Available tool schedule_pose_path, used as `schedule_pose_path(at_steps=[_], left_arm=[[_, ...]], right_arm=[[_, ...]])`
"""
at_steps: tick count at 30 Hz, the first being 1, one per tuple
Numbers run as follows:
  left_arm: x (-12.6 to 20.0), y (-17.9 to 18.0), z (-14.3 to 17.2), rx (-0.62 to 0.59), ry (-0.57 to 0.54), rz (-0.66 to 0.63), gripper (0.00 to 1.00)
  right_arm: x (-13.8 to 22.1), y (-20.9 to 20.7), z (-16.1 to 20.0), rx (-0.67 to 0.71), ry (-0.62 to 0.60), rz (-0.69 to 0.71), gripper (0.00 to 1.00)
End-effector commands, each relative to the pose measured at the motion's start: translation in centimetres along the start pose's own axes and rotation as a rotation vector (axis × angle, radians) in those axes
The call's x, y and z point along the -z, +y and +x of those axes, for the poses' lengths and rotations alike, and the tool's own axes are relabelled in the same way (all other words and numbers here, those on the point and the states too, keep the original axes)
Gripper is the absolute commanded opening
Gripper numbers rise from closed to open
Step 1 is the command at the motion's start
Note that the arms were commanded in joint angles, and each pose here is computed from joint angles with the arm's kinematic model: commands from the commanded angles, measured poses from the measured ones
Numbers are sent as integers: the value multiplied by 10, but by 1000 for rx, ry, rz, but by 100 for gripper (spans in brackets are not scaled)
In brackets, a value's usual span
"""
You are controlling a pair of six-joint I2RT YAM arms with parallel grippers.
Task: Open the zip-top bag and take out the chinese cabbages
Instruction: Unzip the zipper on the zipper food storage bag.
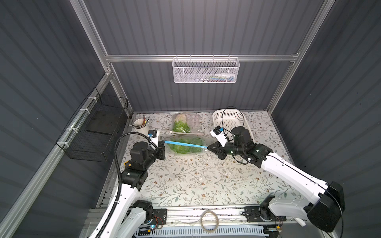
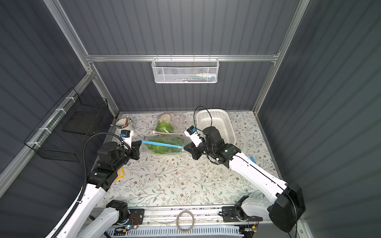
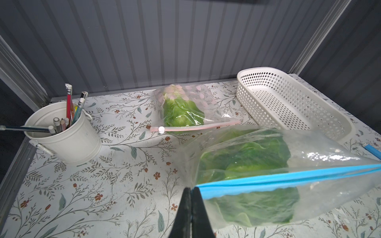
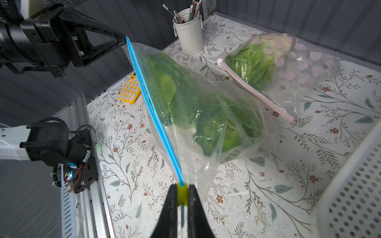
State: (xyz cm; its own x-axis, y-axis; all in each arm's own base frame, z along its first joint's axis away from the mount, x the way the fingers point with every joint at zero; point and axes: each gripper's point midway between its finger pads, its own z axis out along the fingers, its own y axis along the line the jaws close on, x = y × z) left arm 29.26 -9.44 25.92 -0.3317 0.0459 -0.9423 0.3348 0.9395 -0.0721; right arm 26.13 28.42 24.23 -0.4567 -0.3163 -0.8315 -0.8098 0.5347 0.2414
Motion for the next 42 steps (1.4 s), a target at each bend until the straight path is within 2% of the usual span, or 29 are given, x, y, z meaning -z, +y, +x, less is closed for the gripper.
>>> schedule_pose_path(at_steps=[1,3,6,10,13,23,33,42], left_arm=[[14,40,-10,-16,-43,-226,0],[17,37,-11,-28,-56,-211,0],[14,27,-15,-18,-75,-148,0],[10,25,-11,-14,-43,-135,0],[11,15,-14,-16,-67,-80,0],[13,-10,-18,-29,-98,62,0],[17,-18,-21,-38,-116,108,0],[15,-40,-18,-38,-102,244,0]], right_arm=[[12,-16,36,-72,131,88,0],[17,-23,47,-79,163,137,0],[25,-24,46,-72,137,161,0],[27,-22,39,-61,88,160,0],[27,-20,33,-62,66,148,0],[20,-21,30,-70,72,136,0],[13,-23,14,-57,20,127,0],[3,-24,-8,-29,-26,109,0]])
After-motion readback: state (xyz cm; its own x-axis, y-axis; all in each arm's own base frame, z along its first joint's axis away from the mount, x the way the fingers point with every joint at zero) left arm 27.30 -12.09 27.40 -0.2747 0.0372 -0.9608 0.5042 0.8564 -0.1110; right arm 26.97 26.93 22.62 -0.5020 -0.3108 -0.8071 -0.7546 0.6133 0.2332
